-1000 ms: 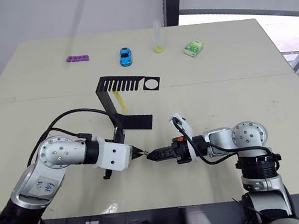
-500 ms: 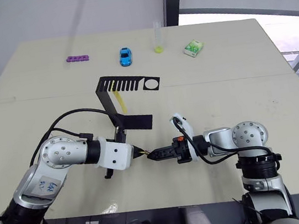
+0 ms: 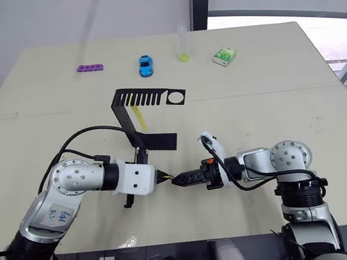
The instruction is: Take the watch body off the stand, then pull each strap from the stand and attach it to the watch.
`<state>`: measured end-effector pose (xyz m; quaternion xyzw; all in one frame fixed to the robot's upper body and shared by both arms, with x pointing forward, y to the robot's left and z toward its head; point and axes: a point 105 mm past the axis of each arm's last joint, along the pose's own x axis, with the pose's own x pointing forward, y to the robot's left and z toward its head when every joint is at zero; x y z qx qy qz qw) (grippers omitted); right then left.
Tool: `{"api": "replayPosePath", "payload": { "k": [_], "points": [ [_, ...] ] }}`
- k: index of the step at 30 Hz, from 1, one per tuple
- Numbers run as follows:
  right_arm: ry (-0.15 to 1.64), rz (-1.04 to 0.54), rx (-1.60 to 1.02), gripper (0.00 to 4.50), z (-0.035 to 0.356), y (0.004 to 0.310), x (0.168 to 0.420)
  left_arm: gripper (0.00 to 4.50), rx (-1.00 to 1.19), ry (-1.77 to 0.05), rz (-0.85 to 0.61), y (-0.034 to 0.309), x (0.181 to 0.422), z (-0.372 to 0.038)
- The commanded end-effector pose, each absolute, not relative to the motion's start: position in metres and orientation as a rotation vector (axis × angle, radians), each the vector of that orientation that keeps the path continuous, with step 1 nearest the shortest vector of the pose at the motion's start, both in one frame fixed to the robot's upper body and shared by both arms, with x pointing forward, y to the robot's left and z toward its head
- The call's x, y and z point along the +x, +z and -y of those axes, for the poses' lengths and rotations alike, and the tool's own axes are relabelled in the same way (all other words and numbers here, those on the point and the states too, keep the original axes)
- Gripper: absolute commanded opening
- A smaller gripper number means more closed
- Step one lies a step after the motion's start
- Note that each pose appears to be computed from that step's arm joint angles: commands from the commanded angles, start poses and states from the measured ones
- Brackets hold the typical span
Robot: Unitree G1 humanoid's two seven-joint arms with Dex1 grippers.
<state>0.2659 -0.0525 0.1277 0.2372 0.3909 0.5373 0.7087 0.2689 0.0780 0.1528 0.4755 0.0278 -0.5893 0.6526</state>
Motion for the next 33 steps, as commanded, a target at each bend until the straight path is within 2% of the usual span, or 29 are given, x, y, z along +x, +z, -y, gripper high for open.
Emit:
{"api": "replayPosePath", "payload": {
  "k": [1, 26, 29, 32, 33],
  "points": [
    [1.352, -0.855, 0.530, 1.52, 0.033, 0.140, 0.248, 0.00, 1.099, -1.366, 0.084, 0.170, 0.257, -0.057],
    [1.356, -0.859, 0.527, 1.52, 0.033, 0.139, 0.246, 0.00, 1.113, -1.344, 0.090, 0.170, 0.260, -0.055],
    [1.357, -0.860, 0.526, 1.52, 0.033, 0.138, 0.245, 0.00, 1.063, -1.359, 0.078, 0.171, 0.257, -0.056],
    [1.353, -0.861, 0.523, 1.52, 0.034, 0.138, 0.245, 0.97, 1.030, -1.339, 0.060, 0.176, 0.256, -0.063],
    [1.352, -0.862, 0.523, 1.52, 0.035, 0.138, 0.245, 1.49, 1.028, -1.339, 0.047, 0.176, 0.255, -0.066]
  ]
}}
